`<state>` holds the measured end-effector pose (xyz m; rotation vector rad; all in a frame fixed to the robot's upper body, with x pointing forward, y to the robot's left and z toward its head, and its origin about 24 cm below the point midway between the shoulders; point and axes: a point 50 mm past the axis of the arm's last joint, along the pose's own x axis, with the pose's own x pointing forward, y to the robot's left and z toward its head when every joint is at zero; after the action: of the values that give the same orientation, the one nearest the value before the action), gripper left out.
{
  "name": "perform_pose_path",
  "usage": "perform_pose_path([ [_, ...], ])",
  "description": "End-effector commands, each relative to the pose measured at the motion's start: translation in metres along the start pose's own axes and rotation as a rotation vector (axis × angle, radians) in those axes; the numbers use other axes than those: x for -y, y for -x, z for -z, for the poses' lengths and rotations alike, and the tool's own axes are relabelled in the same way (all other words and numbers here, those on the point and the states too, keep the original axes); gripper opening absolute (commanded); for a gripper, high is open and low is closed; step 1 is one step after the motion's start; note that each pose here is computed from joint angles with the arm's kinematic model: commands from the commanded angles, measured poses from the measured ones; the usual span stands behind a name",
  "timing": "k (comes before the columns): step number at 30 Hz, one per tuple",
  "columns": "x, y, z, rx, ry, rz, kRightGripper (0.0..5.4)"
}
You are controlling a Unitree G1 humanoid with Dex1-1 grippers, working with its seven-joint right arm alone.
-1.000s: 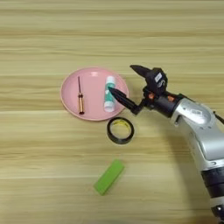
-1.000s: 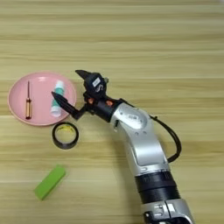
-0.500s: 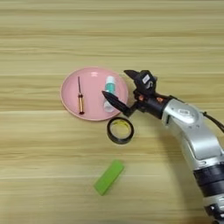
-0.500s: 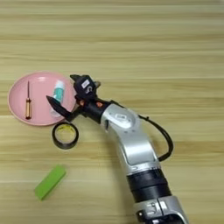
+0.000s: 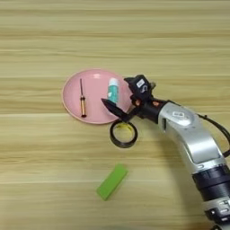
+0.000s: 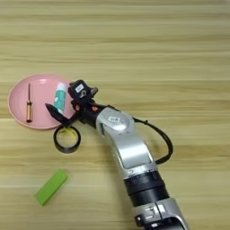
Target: Move the objects on the table
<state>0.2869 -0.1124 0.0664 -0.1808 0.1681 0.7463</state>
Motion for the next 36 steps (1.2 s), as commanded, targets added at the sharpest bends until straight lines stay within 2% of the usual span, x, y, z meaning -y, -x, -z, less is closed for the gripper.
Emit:
perform_pose_path([
  [1, 0.007, -0.007, -0.036, 0.090, 0.092, 0.034, 5.36],
  [12, 0.007, -0.015, -0.031, 0.032, 0.083, 0.045, 5.36],
  [26, 0.007, -0.028, -0.026, -0.066, 0.027, 0.049, 5.36],
  [36, 0.007, -0.034, -0.023, -0.136, 0.017, 0.034, 5.36],
])
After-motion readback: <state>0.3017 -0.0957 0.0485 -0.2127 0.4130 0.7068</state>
